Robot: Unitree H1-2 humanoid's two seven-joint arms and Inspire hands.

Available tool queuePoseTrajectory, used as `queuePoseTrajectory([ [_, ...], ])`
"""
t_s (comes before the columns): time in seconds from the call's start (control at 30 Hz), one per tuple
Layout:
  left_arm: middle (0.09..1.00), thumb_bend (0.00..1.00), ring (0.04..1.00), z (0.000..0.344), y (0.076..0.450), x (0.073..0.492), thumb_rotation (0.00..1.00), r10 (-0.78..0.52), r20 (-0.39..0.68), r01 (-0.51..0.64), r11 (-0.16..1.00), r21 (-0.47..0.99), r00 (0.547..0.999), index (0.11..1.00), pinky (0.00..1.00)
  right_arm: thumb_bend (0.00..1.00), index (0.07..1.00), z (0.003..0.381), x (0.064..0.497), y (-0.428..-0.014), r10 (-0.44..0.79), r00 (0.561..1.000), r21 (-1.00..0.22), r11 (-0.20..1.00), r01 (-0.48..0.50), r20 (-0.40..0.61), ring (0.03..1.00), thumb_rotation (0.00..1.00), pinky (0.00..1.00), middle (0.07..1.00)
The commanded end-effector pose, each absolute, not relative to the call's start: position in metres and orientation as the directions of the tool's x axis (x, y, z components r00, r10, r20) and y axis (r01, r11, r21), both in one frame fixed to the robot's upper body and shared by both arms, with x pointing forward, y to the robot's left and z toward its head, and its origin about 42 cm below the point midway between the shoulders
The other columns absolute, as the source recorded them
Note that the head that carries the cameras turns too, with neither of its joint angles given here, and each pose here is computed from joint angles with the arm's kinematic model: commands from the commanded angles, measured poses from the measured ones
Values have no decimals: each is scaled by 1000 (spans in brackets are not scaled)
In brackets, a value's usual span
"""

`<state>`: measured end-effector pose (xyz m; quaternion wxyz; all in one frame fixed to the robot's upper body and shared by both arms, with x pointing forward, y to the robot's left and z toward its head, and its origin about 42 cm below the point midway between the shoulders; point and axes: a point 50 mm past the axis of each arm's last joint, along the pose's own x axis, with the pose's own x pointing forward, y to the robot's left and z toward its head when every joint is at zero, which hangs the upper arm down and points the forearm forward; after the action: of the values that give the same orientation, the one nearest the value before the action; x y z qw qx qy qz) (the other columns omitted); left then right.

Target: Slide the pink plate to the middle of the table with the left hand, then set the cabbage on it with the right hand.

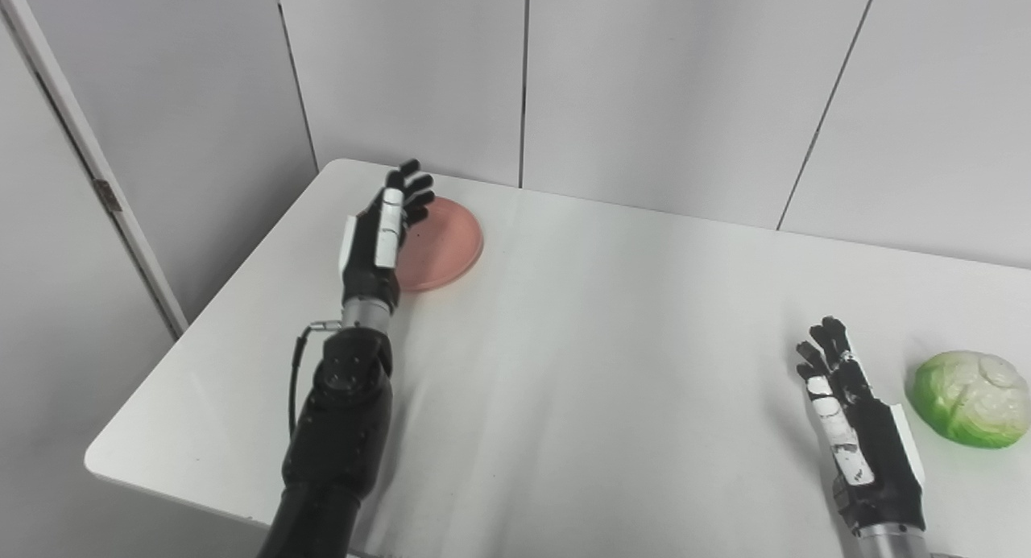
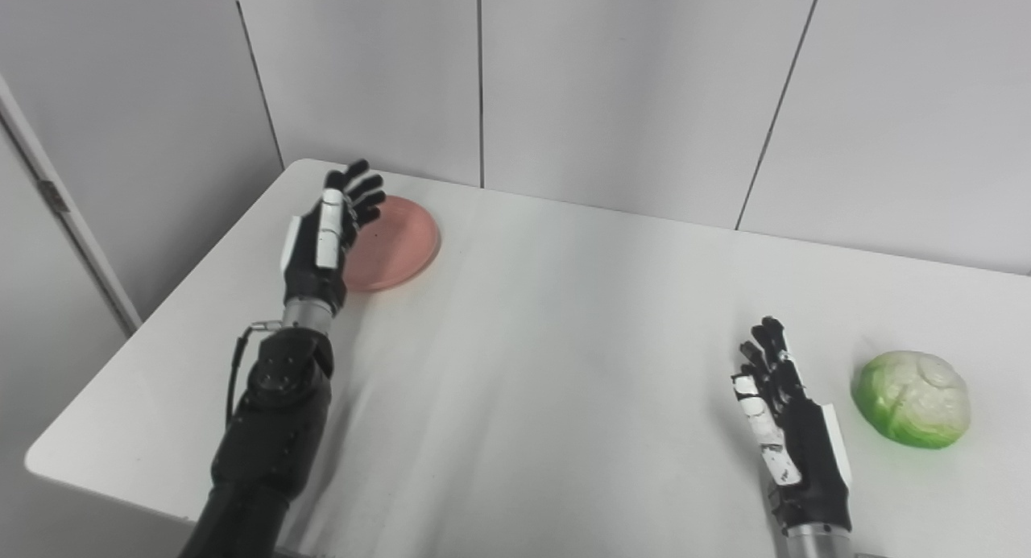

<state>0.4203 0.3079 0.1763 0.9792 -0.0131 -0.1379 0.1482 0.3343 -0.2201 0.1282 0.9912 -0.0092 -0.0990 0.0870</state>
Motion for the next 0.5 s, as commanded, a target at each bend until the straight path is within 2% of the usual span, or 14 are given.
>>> queuePoseTrajectory([
  [0.0,762,757,754,216,324,441,1000,306,399,-300,951,-77,864,759,767,728,963,116,325,-216,163,968,-16,986,-163,192,937,774,953,960],
  [0.1,754,767,747,224,348,454,1000,343,403,-343,937,-75,849,745,770,726,969,115,324,-215,159,969,-27,987,-156,188,932,790,946,957],
  [0.13,730,753,717,226,353,458,1000,355,403,-359,931,-69,843,729,717,732,966,115,324,-215,156,970,-28,988,-153,187,932,790,944,956],
  [0.23,709,747,694,233,376,473,1000,385,394,-402,915,-44,834,717,678,728,965,115,323,-214,154,969,-32,988,-151,191,929,794,941,953],
  [0.47,712,742,698,248,412,495,1000,416,363,-438,899,-22,834,720,702,722,963,115,321,-214,159,969,-36,987,-155,188,929,795,946,952],
])
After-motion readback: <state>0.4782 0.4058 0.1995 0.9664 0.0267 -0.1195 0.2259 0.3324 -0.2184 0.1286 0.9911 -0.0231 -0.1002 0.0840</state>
